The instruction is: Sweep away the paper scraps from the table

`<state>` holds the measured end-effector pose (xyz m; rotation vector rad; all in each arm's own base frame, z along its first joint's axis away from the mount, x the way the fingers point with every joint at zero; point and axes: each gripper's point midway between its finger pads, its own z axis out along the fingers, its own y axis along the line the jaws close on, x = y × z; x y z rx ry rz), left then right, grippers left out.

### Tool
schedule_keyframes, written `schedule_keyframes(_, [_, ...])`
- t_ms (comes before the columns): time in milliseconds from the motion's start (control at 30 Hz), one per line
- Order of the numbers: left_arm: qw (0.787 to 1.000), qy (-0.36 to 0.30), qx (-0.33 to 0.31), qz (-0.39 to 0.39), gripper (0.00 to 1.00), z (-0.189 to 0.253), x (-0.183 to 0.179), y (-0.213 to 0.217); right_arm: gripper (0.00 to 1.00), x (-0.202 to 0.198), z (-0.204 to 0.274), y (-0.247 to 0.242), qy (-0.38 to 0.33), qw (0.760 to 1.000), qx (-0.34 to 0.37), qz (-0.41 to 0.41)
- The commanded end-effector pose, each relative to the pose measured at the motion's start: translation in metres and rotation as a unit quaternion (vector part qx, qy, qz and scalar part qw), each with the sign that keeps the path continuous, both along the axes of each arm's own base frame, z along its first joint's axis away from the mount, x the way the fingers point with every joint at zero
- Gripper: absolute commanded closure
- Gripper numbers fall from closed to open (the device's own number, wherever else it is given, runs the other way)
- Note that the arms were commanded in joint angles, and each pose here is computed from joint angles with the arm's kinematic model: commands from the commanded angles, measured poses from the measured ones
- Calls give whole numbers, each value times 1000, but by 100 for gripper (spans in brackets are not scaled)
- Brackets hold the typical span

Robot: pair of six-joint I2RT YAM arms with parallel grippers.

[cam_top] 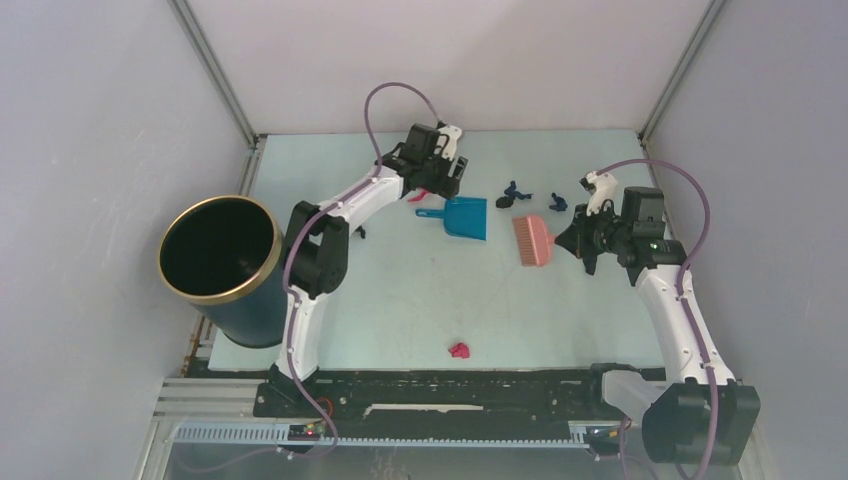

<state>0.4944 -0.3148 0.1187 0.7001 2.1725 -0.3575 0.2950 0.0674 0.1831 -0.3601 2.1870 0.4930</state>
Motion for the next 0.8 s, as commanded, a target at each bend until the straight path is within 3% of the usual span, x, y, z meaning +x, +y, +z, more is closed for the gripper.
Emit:
schedule_keyframes(0, [997, 54, -52, 3, 21, -8, -4, -5, 100, 6, 14, -2, -30, 1000, 2, -5])
schedule_keyframes(333, [993, 120, -4, 10, 25, -61, -35, 17, 100, 5, 11, -1, -24, 1000, 5, 1])
schedule_keyframes(767, [979, 171, -62, -93, 35, -56, -116, 7, 100, 3, 9, 1, -21, 1000, 9, 10])
